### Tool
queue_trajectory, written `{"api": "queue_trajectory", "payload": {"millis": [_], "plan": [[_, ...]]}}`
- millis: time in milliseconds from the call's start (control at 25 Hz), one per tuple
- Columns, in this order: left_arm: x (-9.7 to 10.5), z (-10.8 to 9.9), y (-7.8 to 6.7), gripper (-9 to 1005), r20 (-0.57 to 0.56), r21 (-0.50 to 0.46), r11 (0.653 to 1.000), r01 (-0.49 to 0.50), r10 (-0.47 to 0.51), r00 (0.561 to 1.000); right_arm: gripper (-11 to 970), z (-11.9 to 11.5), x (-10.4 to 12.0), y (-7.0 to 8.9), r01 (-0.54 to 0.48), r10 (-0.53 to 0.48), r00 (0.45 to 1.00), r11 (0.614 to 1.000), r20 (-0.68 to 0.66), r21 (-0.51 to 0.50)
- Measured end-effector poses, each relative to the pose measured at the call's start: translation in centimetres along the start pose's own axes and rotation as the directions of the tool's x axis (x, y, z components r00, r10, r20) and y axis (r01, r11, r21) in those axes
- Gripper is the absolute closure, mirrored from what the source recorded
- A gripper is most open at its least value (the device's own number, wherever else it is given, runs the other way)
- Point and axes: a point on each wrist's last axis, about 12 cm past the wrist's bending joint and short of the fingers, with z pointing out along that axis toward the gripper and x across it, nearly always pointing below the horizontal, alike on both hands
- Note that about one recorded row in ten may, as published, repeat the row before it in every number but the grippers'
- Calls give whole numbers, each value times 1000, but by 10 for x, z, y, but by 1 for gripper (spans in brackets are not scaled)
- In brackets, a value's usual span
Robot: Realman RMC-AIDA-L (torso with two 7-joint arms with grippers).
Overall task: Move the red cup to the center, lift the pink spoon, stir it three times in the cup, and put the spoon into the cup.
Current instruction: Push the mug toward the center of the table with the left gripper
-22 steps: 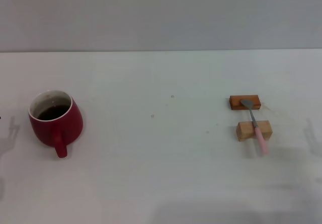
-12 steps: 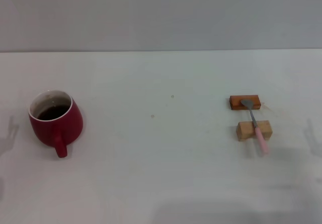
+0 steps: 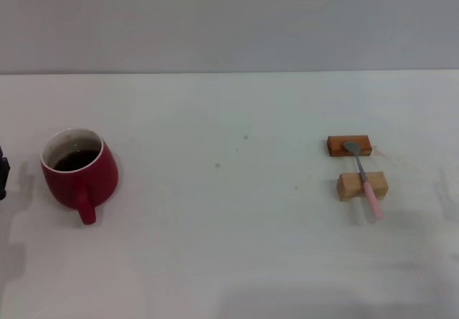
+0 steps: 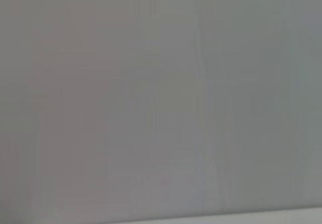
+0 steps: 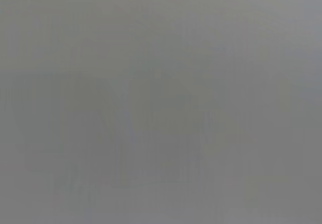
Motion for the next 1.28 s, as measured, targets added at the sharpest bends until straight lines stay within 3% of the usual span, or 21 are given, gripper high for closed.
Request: {"api": "queue_trajectory", "payload": {"millis": [280, 400, 600, 1000, 1280], "plan": [[-2, 7, -4, 355, -5, 21, 1000, -2, 2, 1000, 217, -3, 0, -1, 1, -1, 1000, 1000, 1, 7], [-3, 9, -5, 616, -7, 24, 1000, -3, 3, 1000, 216, -5, 0, -2, 2, -2, 1000, 1000, -1, 9], [-2, 10, -5, 842, -19, 27, 1000, -1, 1, 1000, 216, -6, 1, -3, 2, -2, 1000, 1000, -5, 13], [1, 12, -16, 998, -49, 92, 994, -53, 57, 997, 216, -8, 1, -5, 9, -9, 1000, 1000, -9, 16], [-1, 16, -29, 996, -33, 163, 981, -103, 110, 993, 216, -9, 1, -7, 13, -13, 1000, 1000, -4, 19]]}}
